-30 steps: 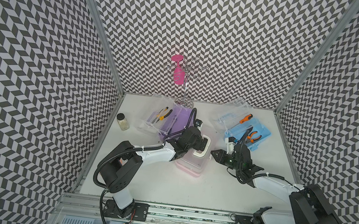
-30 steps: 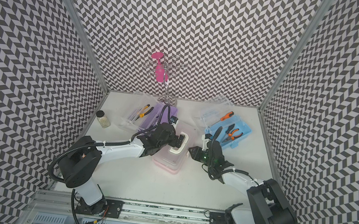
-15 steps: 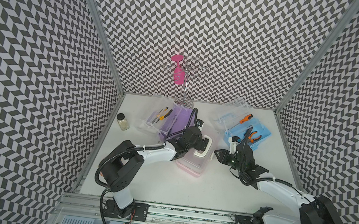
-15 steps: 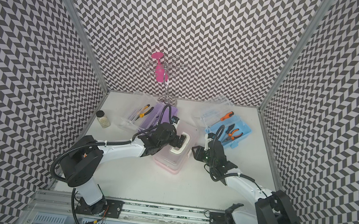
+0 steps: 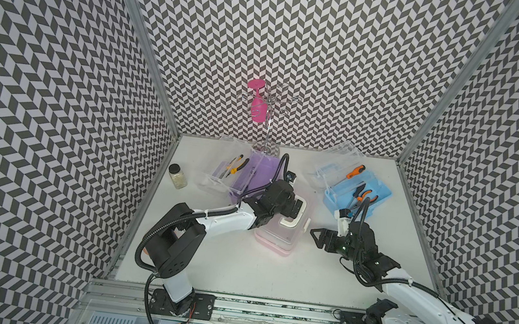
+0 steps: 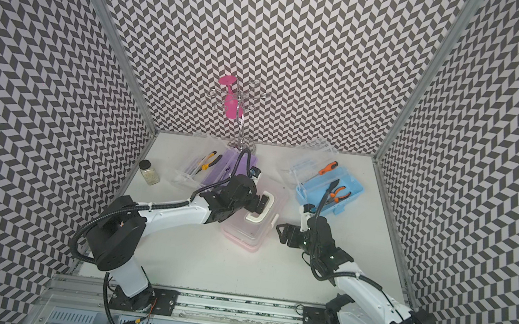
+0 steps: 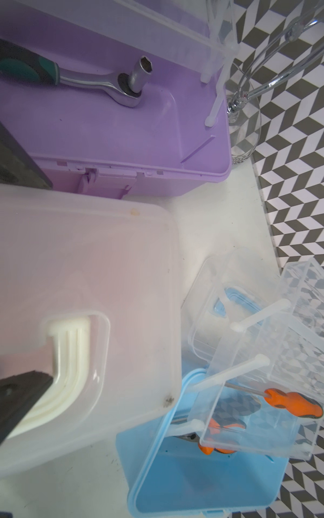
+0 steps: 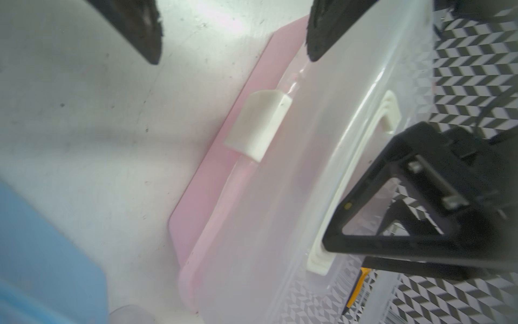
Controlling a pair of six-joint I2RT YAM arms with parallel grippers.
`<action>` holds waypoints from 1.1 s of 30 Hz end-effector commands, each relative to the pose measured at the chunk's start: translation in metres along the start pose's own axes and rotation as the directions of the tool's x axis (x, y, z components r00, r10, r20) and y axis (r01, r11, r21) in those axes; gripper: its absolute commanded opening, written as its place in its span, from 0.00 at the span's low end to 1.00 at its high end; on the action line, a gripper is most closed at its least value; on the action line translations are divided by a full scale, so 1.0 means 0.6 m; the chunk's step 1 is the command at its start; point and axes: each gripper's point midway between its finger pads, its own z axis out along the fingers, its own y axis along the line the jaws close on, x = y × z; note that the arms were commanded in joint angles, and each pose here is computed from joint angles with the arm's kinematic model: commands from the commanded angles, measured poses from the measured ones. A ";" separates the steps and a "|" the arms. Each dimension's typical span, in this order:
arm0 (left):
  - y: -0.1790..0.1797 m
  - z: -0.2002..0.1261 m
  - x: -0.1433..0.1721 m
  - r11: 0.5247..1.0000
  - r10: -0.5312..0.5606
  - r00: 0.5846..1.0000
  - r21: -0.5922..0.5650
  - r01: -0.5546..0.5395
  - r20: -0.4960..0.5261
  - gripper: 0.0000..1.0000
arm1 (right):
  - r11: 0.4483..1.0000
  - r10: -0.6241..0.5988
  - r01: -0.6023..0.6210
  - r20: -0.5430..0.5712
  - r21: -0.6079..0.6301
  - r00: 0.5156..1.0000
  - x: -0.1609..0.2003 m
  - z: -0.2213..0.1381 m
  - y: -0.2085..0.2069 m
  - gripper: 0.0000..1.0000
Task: Close toolboxes
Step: Fasten the toolbox latch on the toolbox, then move the toolbox to the center of the board.
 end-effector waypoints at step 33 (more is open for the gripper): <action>0.090 -0.226 -0.114 0.983 -0.173 0.930 0.004 0.181 0.325 0.99 | 0.967 -0.155 0.119 0.148 0.226 0.977 -0.049 0.042 0.081 1.00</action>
